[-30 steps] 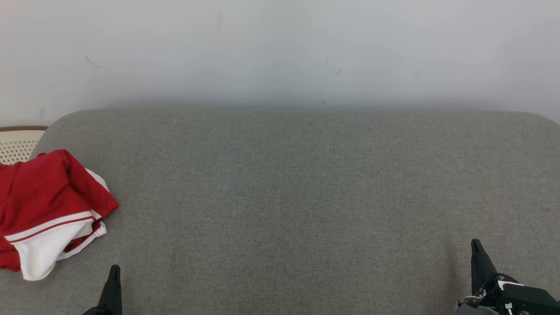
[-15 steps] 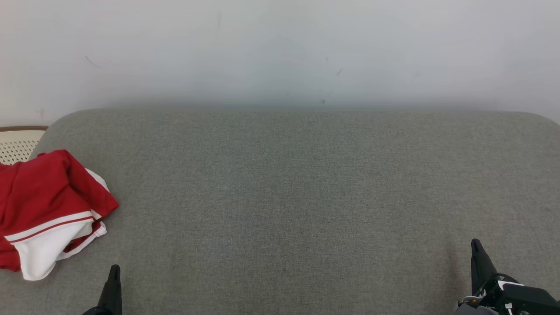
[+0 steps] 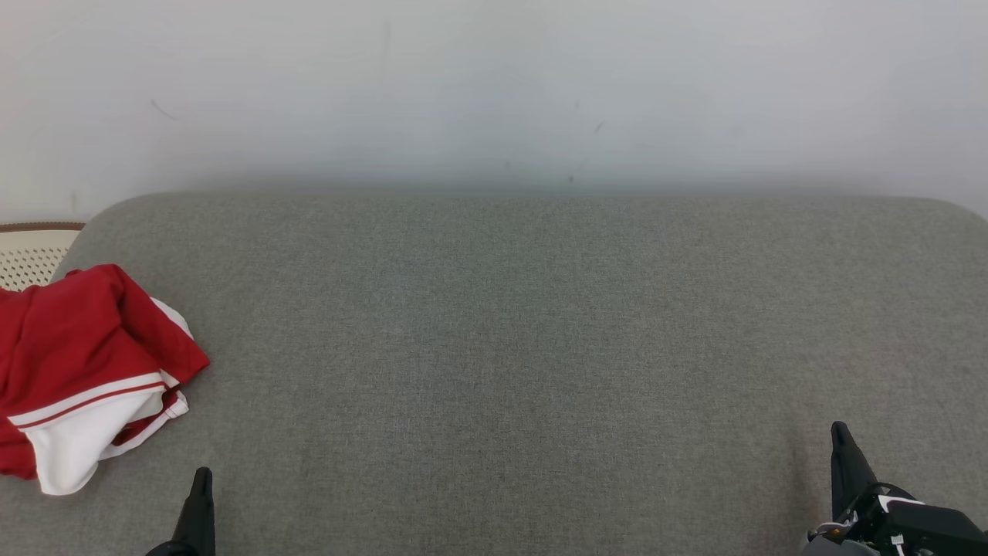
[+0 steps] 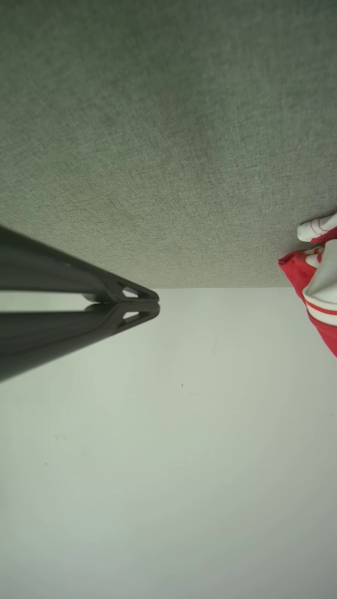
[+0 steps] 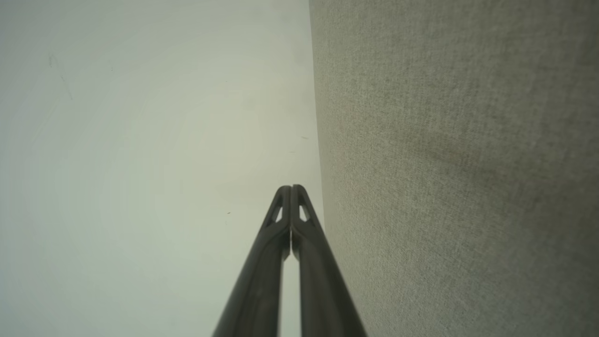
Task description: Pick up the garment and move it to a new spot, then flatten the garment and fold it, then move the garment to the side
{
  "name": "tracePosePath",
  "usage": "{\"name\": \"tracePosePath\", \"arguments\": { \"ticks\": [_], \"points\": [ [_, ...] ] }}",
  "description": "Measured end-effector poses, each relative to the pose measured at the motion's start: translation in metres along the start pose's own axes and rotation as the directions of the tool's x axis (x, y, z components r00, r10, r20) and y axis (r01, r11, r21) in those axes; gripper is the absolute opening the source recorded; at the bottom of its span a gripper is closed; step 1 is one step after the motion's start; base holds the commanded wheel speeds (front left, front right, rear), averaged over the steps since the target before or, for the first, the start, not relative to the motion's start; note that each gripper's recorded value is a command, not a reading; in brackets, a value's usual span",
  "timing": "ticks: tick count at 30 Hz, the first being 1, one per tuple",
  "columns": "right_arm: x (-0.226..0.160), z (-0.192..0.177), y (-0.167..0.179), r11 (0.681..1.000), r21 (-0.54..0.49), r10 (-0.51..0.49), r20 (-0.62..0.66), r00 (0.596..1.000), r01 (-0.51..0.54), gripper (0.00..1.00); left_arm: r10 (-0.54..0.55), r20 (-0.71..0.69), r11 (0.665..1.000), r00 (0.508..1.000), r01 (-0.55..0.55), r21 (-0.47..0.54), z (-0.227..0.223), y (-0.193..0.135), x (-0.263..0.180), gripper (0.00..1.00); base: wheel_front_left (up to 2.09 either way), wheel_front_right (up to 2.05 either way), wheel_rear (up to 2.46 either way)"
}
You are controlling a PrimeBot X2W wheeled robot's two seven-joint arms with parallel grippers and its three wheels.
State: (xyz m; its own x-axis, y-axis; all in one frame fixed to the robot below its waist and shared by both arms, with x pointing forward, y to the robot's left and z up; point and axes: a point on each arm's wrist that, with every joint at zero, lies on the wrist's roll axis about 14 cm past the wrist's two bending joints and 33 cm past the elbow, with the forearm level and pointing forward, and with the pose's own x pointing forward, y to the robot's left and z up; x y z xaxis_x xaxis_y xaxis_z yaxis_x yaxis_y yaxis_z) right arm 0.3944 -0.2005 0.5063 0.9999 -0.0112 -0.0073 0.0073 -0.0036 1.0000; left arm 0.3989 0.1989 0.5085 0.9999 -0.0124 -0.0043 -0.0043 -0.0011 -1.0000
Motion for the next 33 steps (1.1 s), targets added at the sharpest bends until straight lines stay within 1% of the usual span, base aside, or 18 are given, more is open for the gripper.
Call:
{"name": "tracePosePath", "arguments": {
  "ticks": [18,19,20,21,22,26,30,33],
  "points": [
    [0.0,0.0,0.0,1.0,0.0,0.0,0.0,1.0,0.0,0.0,0.0,0.0,1.0,1.0,0.0,0.0,0.0,0.0,0.0,0.0,0.0,0.0,0.0],
    [0.0,0.0,0.0,1.0,0.0,0.0,0.0,1.0,0.0,1.0,0.0,0.0,1.0,1.0,0.0,0.0,0.0,0.0,0.0,1.0,0.0,0.0,0.0],
    [-0.001,0.0,-0.003,1.0,0.001,-0.009,0.001,1.0,0.009,1.0,0.007,-0.001,1.0,1.0,-0.007,-0.002,-0.001,0.002,-0.001,1.0,0.0,0.0,0.0],
    [-0.003,0.0,-0.008,1.0,0.003,-0.022,0.002,1.0,0.022,0.0,0.019,-0.002,1.0,1.0,-0.019,-0.005,-0.002,0.006,-0.002,0.0,0.0,0.0,0.0],
    [-0.005,0.0,-0.013,0.999,0.005,-0.039,0.002,0.999,0.039,1.0,0.036,-0.003,0.999,0.999,-0.036,-0.008,-0.002,0.012,-0.004,1.0,0.0,0.0,0.0],
    [-0.015,-0.002,-0.034,0.995,0.014,-0.099,0.003,0.995,0.099,1.0,0.09,-0.003,0.996,0.996,-0.09,-0.021,-0.006,0.031,-0.013,1.0,0.0,0.0,0.0],
    [-0.014,-0.005,-0.031,0.996,-0.002,-0.091,-0.003,0.996,0.091,1.0,0.088,0.008,0.996,0.996,-0.088,-0.006,-0.006,0.03,-0.012,1.0,0.0,0.0,0.0],
    [-0.013,-0.008,-0.03,0.996,-0.026,-0.088,-0.006,0.996,0.087,1.0,0.086,0.018,0.996,0.996,-0.087,0.025,-0.005,0.029,-0.011,1.0,0.0,0.0,0.0]
  ]
}}
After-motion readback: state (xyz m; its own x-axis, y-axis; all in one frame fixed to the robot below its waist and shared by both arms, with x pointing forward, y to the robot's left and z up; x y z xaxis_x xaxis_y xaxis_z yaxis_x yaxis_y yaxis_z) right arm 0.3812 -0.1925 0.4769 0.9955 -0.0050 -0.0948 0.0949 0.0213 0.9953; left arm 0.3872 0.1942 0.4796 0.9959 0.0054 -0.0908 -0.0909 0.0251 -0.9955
